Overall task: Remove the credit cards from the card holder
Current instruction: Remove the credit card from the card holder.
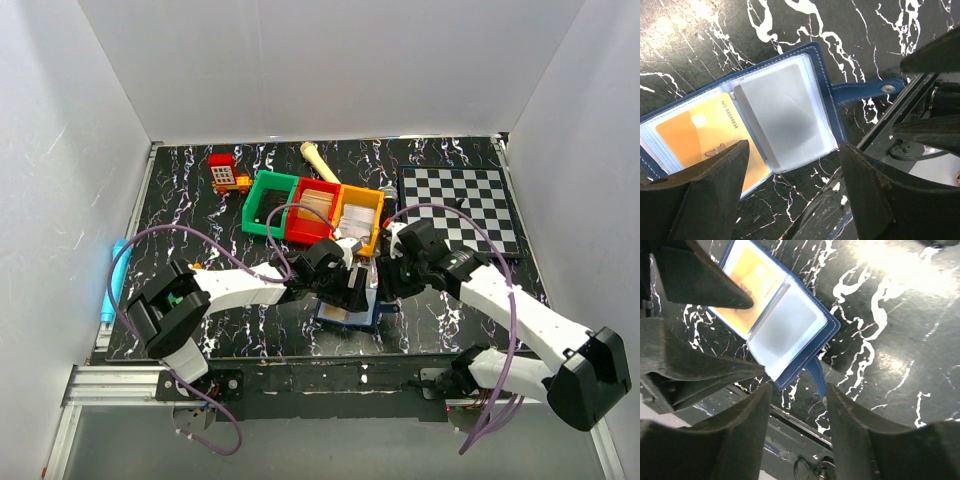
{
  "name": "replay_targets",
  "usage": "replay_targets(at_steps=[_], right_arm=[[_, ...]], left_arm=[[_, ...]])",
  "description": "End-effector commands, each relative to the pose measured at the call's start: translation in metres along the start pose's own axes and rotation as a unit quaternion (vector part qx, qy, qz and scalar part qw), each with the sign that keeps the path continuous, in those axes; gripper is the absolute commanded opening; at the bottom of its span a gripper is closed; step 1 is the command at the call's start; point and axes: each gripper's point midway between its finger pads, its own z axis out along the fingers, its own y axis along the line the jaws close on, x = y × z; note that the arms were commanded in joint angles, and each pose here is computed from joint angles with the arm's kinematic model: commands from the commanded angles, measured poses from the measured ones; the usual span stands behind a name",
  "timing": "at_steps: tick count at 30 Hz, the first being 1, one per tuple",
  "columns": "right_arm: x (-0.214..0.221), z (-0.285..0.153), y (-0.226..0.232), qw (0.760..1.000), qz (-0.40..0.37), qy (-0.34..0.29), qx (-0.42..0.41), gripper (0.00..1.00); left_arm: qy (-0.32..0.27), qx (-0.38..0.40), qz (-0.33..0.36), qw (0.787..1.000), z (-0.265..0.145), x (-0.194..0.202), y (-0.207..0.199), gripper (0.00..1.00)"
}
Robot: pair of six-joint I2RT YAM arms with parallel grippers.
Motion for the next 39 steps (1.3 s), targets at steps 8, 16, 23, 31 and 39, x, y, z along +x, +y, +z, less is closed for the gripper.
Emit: replay_targets(at_steps=[8, 16, 23, 31, 39], right_arm=[[-0.045, -0.035, 0.035, 0.993, 0.004, -0.095, -0.076, 0.47], [-0.024, 0.019, 0.058, 0.984, 0.055, -0.012, -0.169, 0.31], [-0.014, 0.054, 0.052, 0.983, 0.073, 0.020, -0.169, 0.31], [-0.003, 0.080, 0.036, 0.986, 0.085, 0.054, -0.135, 0.30], [-0.016, 0.094, 0.037, 0.986, 0.084, 0.053, -0.136, 0.35]], left_arm=[[-0.125, -0.003, 0.003, 0.992, -0.063, -0.053, -0.017, 0.74], [-0.099, -0.085, -0.024, 0.991, -0.052, -0.032, 0.035, 0.58], [-0.076, -0.099, -0.033, 0.992, -0.039, -0.019, 0.047, 0.51], [-0.055, -0.134, -0.047, 0.988, -0.033, 0.004, 0.068, 0.42], [-0.044, -0.134, -0.057, 0.988, -0.033, 0.019, 0.074, 0.38]])
